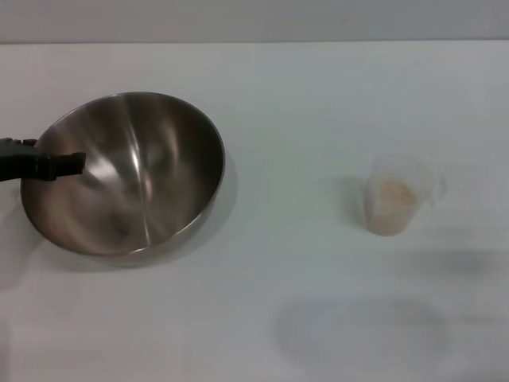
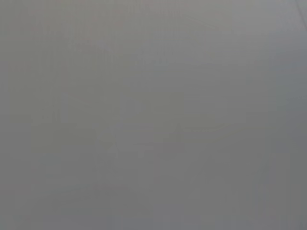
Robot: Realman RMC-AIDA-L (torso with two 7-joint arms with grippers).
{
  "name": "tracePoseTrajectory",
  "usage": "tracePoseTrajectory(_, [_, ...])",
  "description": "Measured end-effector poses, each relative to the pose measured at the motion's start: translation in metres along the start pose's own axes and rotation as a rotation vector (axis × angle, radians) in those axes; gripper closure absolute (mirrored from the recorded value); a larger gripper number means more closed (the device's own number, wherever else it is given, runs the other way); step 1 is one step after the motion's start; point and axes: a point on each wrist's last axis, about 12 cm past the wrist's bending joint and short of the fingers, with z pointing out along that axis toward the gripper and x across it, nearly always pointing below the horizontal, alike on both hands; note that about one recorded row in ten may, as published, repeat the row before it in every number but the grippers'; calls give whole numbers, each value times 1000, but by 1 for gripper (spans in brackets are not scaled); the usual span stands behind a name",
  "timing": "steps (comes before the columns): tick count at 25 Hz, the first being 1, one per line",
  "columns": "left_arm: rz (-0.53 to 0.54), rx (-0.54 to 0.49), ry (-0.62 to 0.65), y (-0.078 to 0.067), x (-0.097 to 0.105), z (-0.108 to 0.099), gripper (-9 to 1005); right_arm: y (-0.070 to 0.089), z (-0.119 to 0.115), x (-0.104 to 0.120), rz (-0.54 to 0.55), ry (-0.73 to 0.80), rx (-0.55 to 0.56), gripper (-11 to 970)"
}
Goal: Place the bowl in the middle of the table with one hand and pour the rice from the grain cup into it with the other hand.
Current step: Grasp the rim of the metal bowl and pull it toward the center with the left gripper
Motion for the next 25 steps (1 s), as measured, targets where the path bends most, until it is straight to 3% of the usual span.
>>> tracePoseTrajectory(10, [30,27,9,-6,-6,-2,321,0,-1,0,-1,0,1,177])
tracePoseTrajectory(18, [43,57,16,-11,-11,-2,558,0,0,0,0,0,0,177])
tracePoseTrajectory(21, [47,68,17,-13,-15,-1,797,0,0,0,0,0,0,177])
tracePoseTrajectory(25, [55,86,24,-16,-20,-1,909,0,0,0,0,0,0,177])
